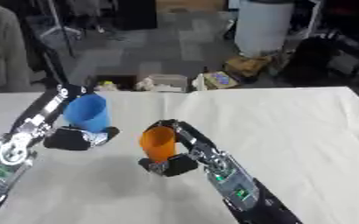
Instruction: Pour the contents of one cup into another cup.
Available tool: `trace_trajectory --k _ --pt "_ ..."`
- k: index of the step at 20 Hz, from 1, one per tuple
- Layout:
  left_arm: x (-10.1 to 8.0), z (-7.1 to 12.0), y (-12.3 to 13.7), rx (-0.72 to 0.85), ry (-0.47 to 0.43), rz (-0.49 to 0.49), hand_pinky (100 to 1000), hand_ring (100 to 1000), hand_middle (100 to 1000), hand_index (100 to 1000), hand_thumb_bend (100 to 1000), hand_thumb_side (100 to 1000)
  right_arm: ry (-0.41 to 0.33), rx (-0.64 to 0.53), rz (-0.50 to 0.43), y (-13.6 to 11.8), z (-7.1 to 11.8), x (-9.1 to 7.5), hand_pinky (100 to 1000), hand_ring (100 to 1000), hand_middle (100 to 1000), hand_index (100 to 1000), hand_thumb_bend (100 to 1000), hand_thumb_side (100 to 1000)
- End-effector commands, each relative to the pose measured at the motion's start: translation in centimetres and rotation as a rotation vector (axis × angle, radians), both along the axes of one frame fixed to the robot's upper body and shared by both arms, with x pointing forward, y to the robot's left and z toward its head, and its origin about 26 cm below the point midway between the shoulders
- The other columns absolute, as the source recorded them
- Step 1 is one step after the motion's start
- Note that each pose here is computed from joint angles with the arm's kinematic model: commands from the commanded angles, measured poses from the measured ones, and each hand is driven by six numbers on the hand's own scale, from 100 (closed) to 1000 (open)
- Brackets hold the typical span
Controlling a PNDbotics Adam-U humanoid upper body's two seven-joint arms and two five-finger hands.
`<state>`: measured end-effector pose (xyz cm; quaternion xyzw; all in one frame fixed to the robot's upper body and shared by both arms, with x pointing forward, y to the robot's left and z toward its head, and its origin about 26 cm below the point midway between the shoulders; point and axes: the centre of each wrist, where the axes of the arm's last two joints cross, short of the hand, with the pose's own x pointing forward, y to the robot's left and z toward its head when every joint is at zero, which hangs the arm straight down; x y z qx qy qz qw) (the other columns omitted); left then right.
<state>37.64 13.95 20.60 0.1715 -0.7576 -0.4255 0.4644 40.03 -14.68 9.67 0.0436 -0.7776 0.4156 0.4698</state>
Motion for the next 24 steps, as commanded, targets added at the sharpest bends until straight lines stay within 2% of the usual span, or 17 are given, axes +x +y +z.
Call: trace_trajectory --k 1,8,13,18,24 --pt "0.2 1.4 -0.4 0.087 -0.059 0.0 163 301 314 598 352 100 -0.032 -0.01 0.015 0.4 0.9 0.3 361 315 320 707 273 100" --pt "0.3 2.8 -1.4 0.298 -0.147 -0.036 101 242 261 599 304 100 -0.028 -0.018 0.013 0.4 0.6 0.4 361 315 320 708 268 100" --pt "-0.2 4.1 -1.9 0.434 -0.221 -0.081 100 218 229 594 265 100 -0.022 -0.022 0.009 0.4 0.4 0.5 362 316 320 708 265 100" --pt "-1.2 5.8 -2.4 0.581 -0.333 -0.096 100 208 208 591 232 100 -0.018 -0.026 0.008 0.3 0.2 0.5 363 317 320 709 260 100" --pt "-1.5 6.2 -2.9 0.682 -0.386 -0.086 100 202 198 590 220 100 -0.017 -0.027 0.013 0.5 0.2 0.5 363 317 320 709 257 100"
